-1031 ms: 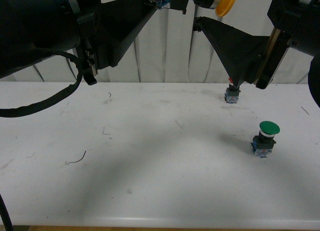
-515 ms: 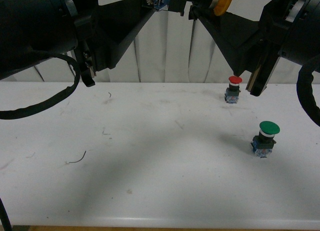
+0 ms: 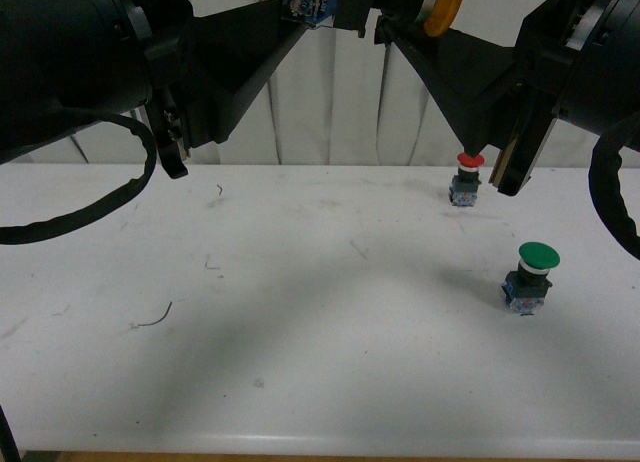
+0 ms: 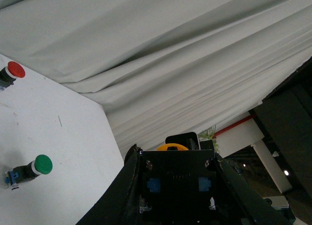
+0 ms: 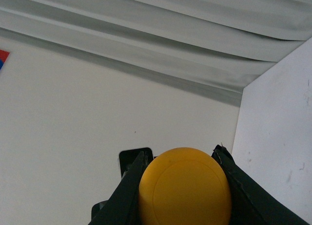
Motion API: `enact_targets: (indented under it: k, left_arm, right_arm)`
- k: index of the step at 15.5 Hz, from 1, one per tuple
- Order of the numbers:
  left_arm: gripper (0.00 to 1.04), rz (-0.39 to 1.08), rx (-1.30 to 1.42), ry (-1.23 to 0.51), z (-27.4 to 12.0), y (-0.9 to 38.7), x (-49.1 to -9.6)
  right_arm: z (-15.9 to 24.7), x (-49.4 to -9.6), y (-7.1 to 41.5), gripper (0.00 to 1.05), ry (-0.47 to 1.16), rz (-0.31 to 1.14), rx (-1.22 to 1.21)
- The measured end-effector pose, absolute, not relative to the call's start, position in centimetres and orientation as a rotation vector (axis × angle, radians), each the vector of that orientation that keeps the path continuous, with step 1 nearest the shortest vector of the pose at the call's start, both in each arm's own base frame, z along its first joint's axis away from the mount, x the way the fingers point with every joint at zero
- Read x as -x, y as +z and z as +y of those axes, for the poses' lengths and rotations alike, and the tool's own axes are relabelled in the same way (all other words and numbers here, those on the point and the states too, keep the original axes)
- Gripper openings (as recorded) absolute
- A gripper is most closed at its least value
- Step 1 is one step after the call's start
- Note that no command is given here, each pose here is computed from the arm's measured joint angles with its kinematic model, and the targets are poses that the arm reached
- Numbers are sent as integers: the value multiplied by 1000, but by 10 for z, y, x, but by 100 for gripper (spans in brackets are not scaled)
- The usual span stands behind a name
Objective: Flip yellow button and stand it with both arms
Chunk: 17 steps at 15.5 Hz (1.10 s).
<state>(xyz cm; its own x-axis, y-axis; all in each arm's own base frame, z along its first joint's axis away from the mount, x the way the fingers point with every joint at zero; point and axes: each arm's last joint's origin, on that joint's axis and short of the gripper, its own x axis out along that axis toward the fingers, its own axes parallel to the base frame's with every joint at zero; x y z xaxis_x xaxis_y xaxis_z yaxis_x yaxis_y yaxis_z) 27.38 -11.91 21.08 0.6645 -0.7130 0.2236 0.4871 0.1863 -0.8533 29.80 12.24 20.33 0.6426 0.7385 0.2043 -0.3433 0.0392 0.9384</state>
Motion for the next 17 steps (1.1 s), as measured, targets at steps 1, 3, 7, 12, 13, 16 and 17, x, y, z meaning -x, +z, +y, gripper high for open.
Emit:
enact_targets:
  k: [1, 3, 7, 12, 13, 16, 17]
  left_arm:
    - [48, 248, 1092, -860, -118, 211, -274]
    - [71, 241, 1092, -859, -116, 212, -273]
    - [97, 225, 1091, -835, -105, 212, -275]
    - [98, 153, 873, -547, -44, 226, -259]
    - [98, 130, 819, -492, -35, 224, -255]
    - [98, 83, 627, -327, -6, 222, -232]
    - [98, 77, 540, -270, 4, 220, -222]
  right_arm:
    - [122, -298, 203, 36, 860, 384, -1281]
    - [120, -300, 203, 36, 836, 368, -1286]
    - [118, -300, 203, 36, 829, 361, -1286]
    - [105, -310, 212, 36, 838, 321, -1270]
    - [105, -311, 217, 36, 852, 305, -1264]
    - [111, -304, 230, 36, 923, 276, -1207]
    - [115, -303, 231, 36, 941, 280, -1194]
